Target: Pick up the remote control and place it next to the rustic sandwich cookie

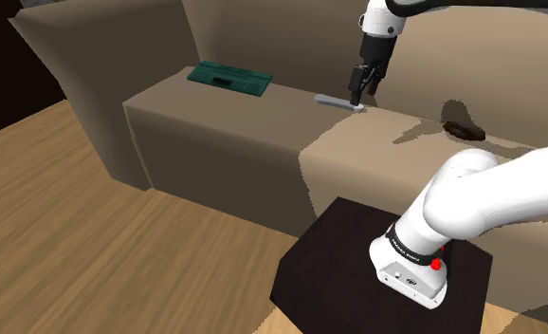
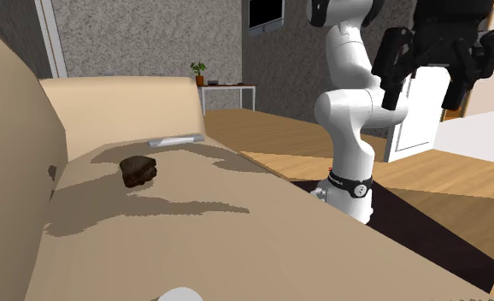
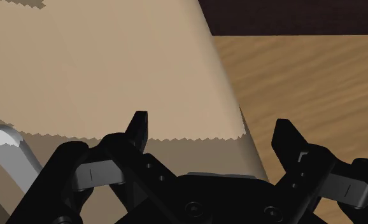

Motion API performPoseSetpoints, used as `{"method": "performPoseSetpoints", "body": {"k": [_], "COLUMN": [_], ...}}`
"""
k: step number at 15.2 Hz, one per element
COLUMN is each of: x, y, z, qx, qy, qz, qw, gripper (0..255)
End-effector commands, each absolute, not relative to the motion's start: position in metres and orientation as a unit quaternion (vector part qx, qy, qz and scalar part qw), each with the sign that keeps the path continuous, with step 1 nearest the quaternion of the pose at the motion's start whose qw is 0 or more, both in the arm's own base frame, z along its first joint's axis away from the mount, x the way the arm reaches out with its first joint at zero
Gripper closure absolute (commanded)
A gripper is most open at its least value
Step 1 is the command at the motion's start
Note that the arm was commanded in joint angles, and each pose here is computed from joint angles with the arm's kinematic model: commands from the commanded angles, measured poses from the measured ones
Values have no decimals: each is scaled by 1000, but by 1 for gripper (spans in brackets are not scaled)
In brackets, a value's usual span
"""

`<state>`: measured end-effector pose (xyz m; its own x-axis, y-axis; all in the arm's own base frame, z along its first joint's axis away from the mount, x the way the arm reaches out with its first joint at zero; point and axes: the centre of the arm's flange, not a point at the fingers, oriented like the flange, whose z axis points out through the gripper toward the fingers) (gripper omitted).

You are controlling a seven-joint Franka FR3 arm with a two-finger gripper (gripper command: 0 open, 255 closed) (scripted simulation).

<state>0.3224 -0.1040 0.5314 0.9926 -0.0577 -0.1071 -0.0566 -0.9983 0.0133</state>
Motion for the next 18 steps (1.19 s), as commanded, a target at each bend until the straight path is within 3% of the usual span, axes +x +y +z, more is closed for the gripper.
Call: {"method": "performPoseSetpoints", "body": {"k": [1, 18], "x": [328, 416], "y": [-129, -311], "z": [523, 431], "qx": [999, 994], "qy": [-13, 109], "qz": [-50, -23], "qw": [5, -5], "gripper": [0, 0]}}
